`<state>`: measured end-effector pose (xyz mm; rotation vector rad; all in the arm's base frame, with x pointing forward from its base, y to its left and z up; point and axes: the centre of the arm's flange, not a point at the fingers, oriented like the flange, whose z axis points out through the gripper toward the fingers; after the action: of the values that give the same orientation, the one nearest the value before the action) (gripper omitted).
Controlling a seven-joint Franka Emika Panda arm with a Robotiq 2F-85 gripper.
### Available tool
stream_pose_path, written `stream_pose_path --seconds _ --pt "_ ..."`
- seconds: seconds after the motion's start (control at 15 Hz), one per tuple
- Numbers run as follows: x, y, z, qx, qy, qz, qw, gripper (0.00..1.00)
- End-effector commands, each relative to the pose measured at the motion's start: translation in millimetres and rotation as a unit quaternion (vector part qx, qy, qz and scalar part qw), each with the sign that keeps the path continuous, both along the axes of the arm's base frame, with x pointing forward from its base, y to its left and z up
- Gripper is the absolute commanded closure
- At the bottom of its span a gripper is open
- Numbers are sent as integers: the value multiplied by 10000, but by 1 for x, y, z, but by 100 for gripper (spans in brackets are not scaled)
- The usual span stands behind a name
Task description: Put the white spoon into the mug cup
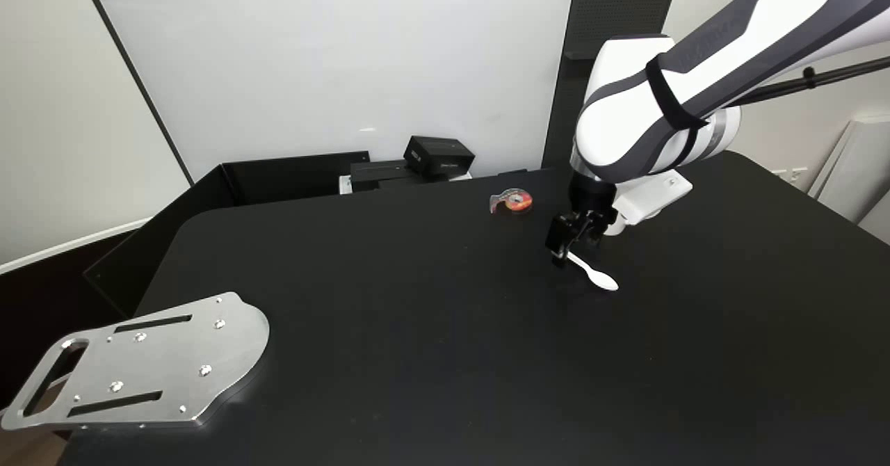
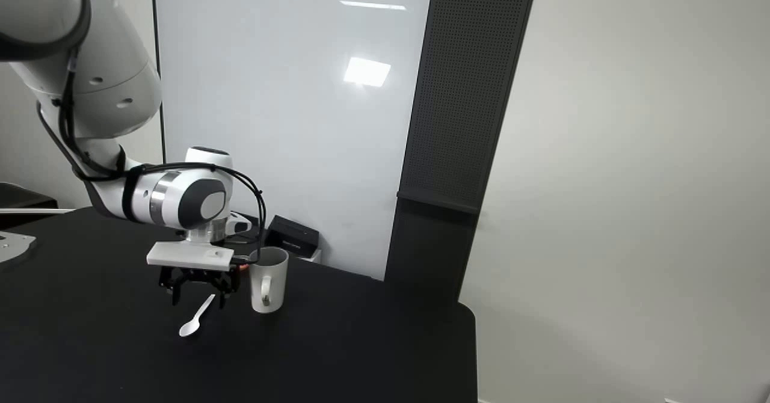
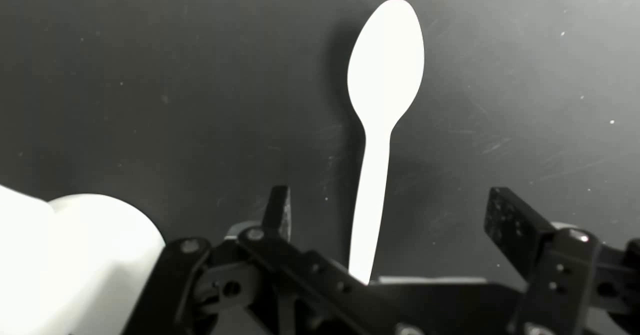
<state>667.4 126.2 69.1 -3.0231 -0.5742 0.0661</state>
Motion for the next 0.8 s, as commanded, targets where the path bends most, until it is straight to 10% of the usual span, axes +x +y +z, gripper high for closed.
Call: stream_pose_path --seconds 0.0,0.13,0.2,0.73 --pt "-1 3 -6 8 -60 -51 10000 0" --pt "-2 4 -10 8 -52 -44 10000 0" --pt "-3 4 -11 -15 -68 -53 10000 25" --pt "0 2 -15 -77 3 -177 9998 74"
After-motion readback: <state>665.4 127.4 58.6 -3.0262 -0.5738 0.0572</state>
